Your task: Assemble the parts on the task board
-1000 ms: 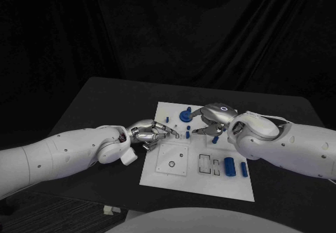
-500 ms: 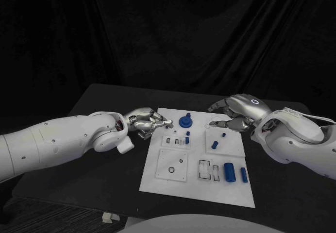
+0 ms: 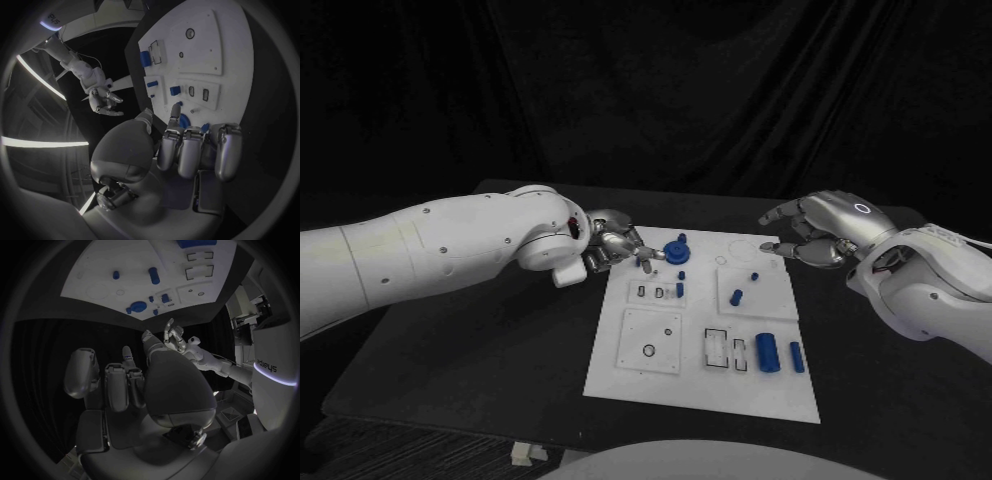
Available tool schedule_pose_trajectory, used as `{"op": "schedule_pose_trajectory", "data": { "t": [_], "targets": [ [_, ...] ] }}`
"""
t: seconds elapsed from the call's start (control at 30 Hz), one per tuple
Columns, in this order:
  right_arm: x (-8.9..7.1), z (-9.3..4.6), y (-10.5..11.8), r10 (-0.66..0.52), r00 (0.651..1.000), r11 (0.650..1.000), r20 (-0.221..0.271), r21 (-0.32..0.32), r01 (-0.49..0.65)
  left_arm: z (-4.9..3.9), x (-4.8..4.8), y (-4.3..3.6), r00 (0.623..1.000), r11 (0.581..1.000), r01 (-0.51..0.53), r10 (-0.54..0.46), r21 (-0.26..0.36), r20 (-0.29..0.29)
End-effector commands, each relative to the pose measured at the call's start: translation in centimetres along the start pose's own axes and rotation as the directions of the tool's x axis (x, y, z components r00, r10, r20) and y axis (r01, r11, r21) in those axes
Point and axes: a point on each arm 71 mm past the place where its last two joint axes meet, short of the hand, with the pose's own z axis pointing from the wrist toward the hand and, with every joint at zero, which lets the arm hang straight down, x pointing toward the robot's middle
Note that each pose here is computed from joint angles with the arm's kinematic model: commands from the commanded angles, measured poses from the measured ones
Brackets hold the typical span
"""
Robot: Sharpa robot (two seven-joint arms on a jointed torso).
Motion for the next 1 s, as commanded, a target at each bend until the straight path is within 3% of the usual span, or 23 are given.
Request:
{"op": "schedule_pose_trajectory", "data": {
  "t": [0.03,0.23,0.4,0.8,1.0],
  "targets": [
    [-0.3,-0.2,-0.5,-0.008,1.0,1.0,0.025,0.011,0.008,0.5,0.57,0.07,0.996,0.986,-0.064,0.054,-0.156,-0.067],
    [-0.2,-0.6,-1.3,-0.013,0.999,1.0,0.035,0.029,0.012,1.67,0.89,-1.09,0.988,0.964,-0.151,0.139,-0.22,-0.069],
    [0.0,-0.7,-1.6,-0.012,0.999,0.999,0.035,0.038,0.011,2.16,0.84,-1.55,0.981,0.948,-0.196,0.19,-0.25,-0.049],
    [0.9,-0.9,-1.9,-0.007,1.0,0.999,0.022,0.054,0.006,3.33,1.62,-3.35,0.973,0.944,-0.228,0.225,-0.237,-0.039],
    [1.0,-1.1,-1.9,-0.006,1.0,0.998,0.023,0.055,0.004,3.66,1.96,-3.8,0.972,0.942,-0.233,0.23,-0.242,-0.039]
  ]
}}
